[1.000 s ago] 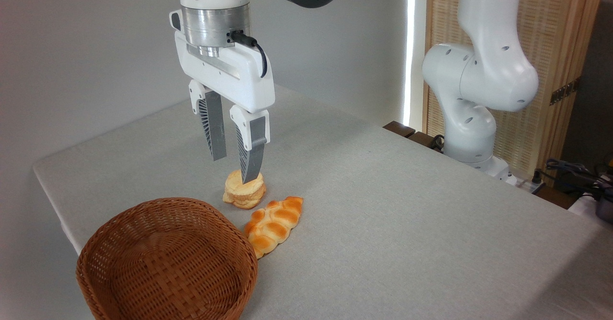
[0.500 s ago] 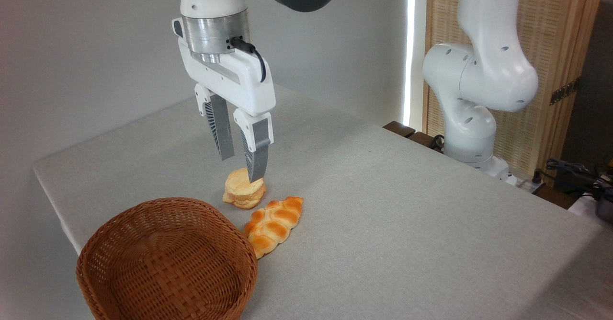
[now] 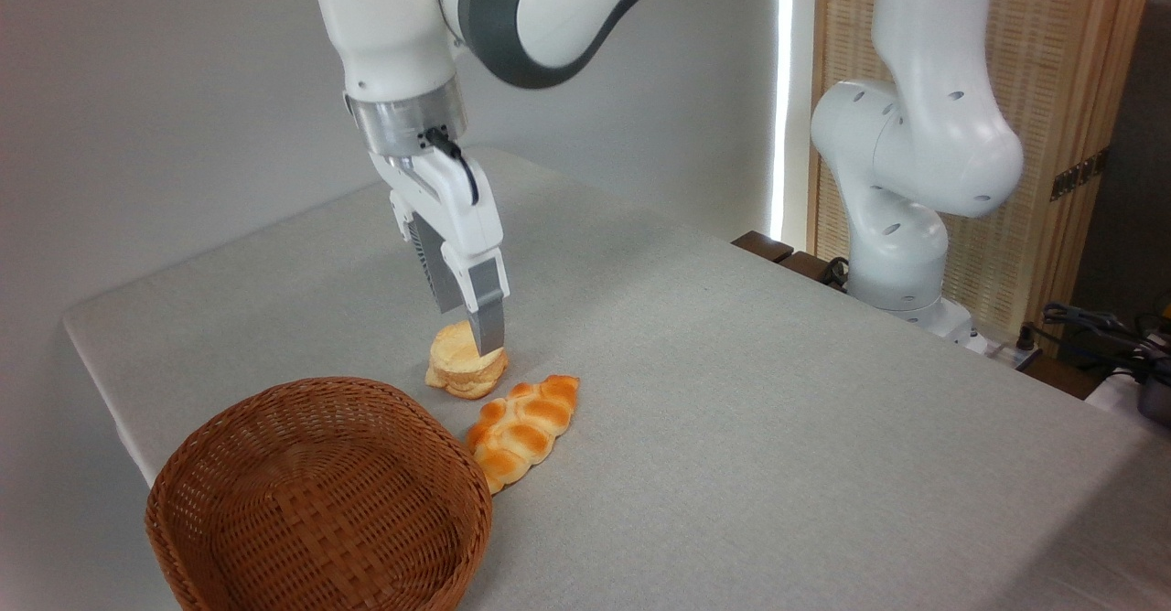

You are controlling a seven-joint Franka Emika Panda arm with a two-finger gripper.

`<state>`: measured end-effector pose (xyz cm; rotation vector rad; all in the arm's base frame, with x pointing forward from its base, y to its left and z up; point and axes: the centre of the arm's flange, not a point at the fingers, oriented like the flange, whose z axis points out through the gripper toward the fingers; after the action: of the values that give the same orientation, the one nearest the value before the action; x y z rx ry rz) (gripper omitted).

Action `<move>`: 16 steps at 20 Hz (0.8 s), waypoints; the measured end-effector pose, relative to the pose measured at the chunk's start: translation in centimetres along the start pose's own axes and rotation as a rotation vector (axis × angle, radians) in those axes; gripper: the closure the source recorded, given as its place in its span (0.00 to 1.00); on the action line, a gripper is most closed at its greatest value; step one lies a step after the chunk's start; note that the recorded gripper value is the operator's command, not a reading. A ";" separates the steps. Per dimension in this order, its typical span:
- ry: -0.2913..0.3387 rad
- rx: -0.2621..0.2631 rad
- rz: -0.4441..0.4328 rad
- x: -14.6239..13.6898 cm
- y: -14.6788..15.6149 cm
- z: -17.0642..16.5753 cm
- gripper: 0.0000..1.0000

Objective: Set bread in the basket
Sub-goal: 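Lower the gripper around the small round bun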

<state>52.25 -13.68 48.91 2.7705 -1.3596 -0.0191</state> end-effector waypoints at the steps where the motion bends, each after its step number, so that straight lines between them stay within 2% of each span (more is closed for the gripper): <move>1: -0.002 -0.003 0.012 0.4 0.5 0.9 0.00; 8: -0.013 -0.065 0.029 2.0 2.0 4.9 0.00; 16: -0.006 -0.067 0.028 2.6 1.7 5.9 0.00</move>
<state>52.24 -17.05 43.11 2.6990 -1.3728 -0.0704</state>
